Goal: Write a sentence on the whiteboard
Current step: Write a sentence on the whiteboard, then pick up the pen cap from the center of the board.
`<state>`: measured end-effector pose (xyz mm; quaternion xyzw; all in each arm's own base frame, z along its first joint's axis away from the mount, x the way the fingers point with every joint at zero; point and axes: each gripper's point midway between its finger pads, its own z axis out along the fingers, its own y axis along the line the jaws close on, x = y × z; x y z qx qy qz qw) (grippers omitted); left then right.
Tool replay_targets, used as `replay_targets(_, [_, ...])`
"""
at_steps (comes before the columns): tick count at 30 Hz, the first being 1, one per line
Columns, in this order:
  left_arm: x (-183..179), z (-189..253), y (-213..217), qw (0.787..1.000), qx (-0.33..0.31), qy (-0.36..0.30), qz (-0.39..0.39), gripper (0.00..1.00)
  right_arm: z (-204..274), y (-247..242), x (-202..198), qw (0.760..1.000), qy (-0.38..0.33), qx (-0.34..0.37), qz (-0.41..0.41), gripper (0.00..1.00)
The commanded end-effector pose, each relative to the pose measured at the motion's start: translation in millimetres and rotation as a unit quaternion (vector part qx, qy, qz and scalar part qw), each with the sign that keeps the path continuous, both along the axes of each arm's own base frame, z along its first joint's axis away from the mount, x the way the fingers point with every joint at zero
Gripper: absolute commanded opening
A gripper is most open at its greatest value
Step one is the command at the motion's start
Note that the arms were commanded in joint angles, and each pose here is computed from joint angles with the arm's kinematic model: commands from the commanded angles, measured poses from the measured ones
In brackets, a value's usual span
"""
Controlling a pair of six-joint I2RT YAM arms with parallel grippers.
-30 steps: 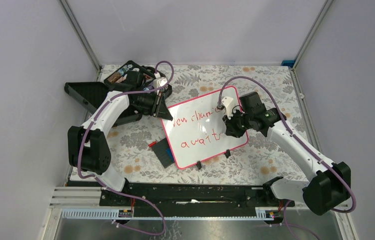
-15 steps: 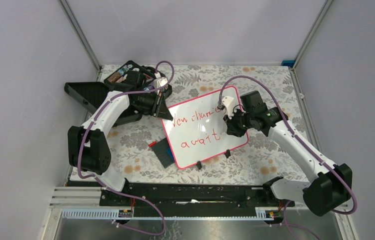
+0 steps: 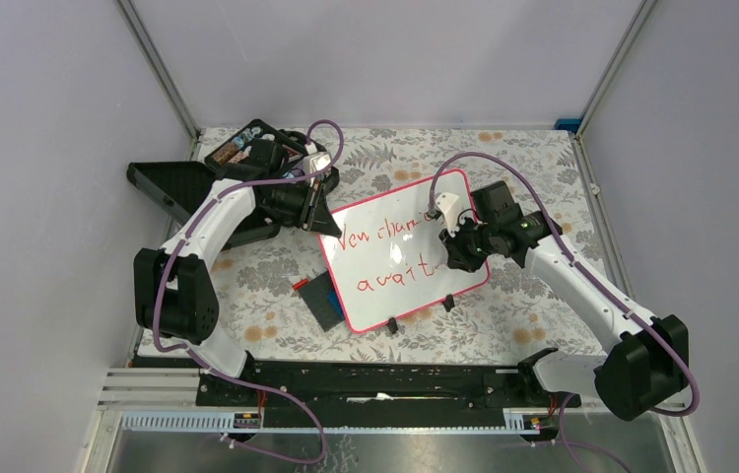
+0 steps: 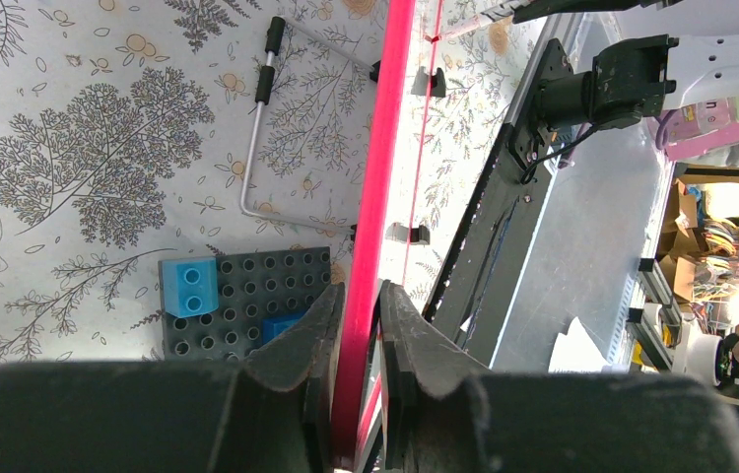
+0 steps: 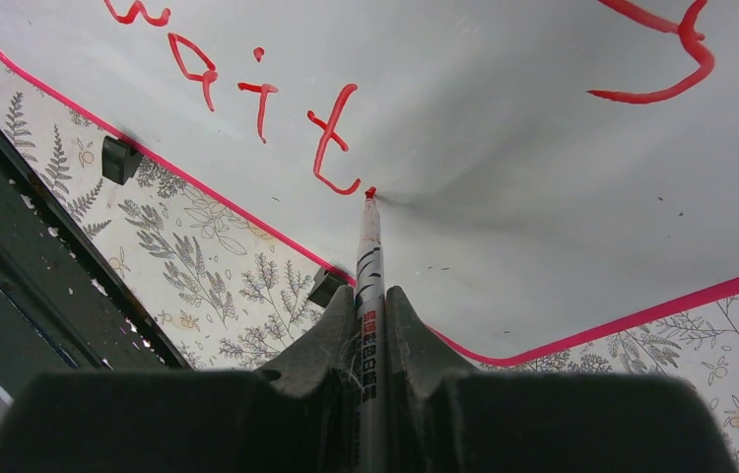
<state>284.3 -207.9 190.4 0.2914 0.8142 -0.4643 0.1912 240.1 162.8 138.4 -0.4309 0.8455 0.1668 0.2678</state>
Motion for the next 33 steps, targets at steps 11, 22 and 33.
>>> replay_targets(11, [5.6,-31.9,2.8,0.998,0.068,-0.012,-0.004,0.08,53.2,26.4,-10.1,0.995,-0.011,0.089,0.048,0.0])
replay_targets(22, [22.9,17.6,6.1,0.997,0.038,-0.059,0.013,0.44,110.8,59.0,-0.9,0.982,-0.013,0.183,0.052,0.0])
replay_targets(33, [44.1,90.6,74.6,0.981,0.029,-0.155,0.112,0.62,124.7,69.2,15.0,0.978,-0.016,0.204,0.035,0.0])
